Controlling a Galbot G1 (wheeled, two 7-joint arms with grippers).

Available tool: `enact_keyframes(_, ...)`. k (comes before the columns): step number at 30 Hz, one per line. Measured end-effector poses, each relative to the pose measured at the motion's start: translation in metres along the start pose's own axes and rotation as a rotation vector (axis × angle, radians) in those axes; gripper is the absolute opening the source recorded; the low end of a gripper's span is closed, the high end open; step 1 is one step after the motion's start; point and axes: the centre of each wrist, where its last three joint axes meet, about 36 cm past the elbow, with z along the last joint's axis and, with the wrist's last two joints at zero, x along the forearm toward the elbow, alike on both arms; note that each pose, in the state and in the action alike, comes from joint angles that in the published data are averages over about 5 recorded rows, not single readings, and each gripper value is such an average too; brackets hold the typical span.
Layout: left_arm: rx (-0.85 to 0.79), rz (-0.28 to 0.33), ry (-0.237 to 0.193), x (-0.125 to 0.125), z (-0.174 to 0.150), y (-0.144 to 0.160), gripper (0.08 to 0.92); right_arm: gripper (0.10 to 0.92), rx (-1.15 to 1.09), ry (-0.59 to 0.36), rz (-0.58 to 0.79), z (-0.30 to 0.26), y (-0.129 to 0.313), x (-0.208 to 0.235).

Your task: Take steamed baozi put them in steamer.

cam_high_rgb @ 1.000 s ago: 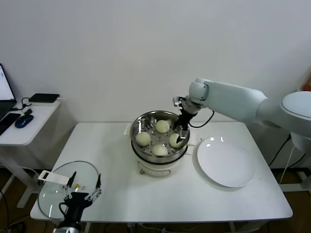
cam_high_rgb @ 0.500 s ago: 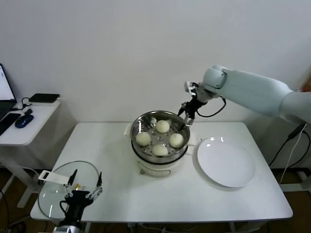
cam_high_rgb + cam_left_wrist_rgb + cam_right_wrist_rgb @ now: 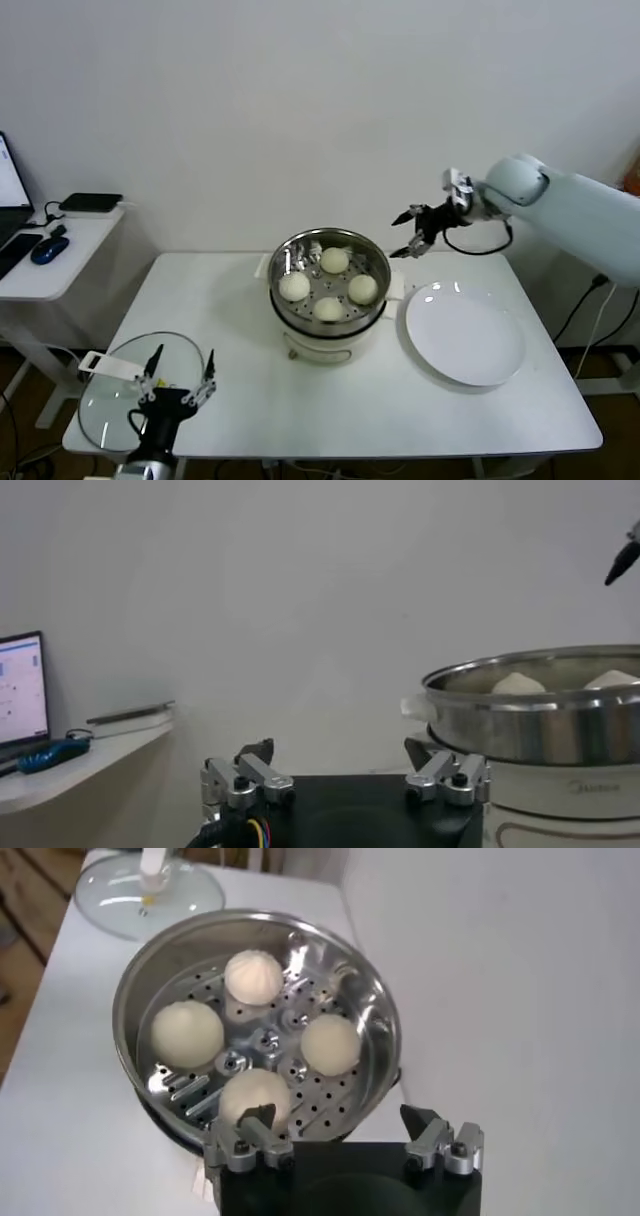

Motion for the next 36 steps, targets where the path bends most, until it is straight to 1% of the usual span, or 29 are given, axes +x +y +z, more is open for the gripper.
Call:
enact_keyframes(8, 0.000, 0.006, 0.001, 0.001, -0.001, -0.008, 0.823, 0.823, -0.076, -0.140, 0.121, 0.064, 0.052, 0.015)
enact_keyframes(16, 0.005, 0.011, 0.001, 0.004, -0.001, -0.015, 0.823, 0.823, -0.110, -0.286, 0.289, 0.100, 0.107, 0.012)
enact_keyframes(28, -0.012, 0.005, -0.008, -0.003, 0.001, -0.011, 0.823, 0.823, -0.219, -0.557, 0.578, 0.142, 0.205, -0.031)
enact_keyframes(36, -0.015, 0.000, -0.011, -0.012, 0.005, -0.007, 0.823, 0.823, -0.381, -0.684, 0.738, 0.166, 0.296, -0.070)
